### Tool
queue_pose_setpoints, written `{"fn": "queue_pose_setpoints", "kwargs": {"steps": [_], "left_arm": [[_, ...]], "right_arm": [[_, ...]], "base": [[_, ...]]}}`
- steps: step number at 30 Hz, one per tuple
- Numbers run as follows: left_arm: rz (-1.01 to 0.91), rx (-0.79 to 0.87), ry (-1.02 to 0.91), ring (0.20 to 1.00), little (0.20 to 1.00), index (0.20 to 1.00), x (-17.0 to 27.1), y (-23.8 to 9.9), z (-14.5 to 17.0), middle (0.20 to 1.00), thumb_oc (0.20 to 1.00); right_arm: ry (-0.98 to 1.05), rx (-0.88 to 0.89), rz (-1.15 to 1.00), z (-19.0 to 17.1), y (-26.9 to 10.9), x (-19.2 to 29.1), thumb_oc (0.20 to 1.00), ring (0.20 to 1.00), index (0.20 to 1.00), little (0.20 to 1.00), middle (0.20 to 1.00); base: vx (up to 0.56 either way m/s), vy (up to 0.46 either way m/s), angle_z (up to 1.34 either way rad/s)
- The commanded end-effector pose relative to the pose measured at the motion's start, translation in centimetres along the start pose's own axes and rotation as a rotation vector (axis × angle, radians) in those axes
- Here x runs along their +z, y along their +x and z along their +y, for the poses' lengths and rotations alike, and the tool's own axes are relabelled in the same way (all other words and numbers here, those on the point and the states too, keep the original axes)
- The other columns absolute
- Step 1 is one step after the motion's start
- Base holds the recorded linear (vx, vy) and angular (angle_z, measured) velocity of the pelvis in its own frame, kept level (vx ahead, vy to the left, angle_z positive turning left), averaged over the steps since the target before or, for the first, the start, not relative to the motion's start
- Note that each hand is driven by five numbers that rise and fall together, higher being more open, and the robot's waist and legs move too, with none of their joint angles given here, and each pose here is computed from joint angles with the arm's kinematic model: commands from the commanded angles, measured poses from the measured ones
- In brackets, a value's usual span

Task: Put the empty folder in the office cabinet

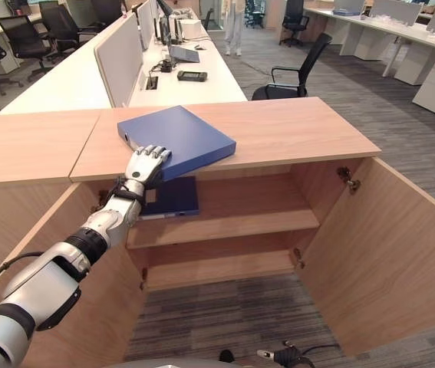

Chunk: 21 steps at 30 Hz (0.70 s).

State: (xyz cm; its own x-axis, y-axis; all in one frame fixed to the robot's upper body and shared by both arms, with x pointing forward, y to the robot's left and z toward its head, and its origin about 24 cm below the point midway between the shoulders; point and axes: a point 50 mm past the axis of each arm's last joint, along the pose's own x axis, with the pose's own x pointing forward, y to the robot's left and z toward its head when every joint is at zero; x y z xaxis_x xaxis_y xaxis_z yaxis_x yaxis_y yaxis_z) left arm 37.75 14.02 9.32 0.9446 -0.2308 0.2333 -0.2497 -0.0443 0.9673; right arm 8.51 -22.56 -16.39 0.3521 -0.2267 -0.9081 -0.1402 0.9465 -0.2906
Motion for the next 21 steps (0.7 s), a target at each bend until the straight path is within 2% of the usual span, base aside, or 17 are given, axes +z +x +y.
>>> {"fn": "queue_pose_setpoints", "kwargs": {"steps": [1,12,16,19,21], "left_arm": [[0.131,-0.091,0.019,0.200,0.200,0.200,-2.4,0.3,-0.6,0.200,0.200],[0.144,-0.062,-0.105,0.200,0.200,0.200,-1.8,0.2,-0.5,0.200,0.200],[0.118,0.054,-0.497,0.200,0.200,0.200,0.4,-1.0,0.9,0.200,0.200],[0.046,0.095,-0.800,0.200,0.200,0.200,1.9,-3.6,2.0,0.200,0.200],[0.022,0.075,-0.922,0.200,0.200,0.200,1.9,-5.8,1.9,0.200,0.200]], "right_arm": [[-0.015,-0.014,-0.022,-0.3,0.1,0.5,1.000,1.000,1.000,1.000,1.000],[-0.004,-0.013,-0.024,-0.1,0.1,0.4,1.000,1.000,1.000,1.000,1.000],[0.059,-0.012,-0.033,0.4,0.0,0.7,1.000,1.000,1.000,1.000,1.000],[0.142,0.009,-0.076,0.9,0.0,2.0,1.000,1.000,1.000,1.000,1.000],[0.188,0.034,-0.116,1.1,0.0,2.9,1.000,1.000,1.000,1.000,1.000]], "base": [[0.00,0.000,0.00],[0.00,0.000,0.00],[0.00,0.000,0.00],[0.01,-0.003,0.08],[0.01,0.001,0.07]]}}
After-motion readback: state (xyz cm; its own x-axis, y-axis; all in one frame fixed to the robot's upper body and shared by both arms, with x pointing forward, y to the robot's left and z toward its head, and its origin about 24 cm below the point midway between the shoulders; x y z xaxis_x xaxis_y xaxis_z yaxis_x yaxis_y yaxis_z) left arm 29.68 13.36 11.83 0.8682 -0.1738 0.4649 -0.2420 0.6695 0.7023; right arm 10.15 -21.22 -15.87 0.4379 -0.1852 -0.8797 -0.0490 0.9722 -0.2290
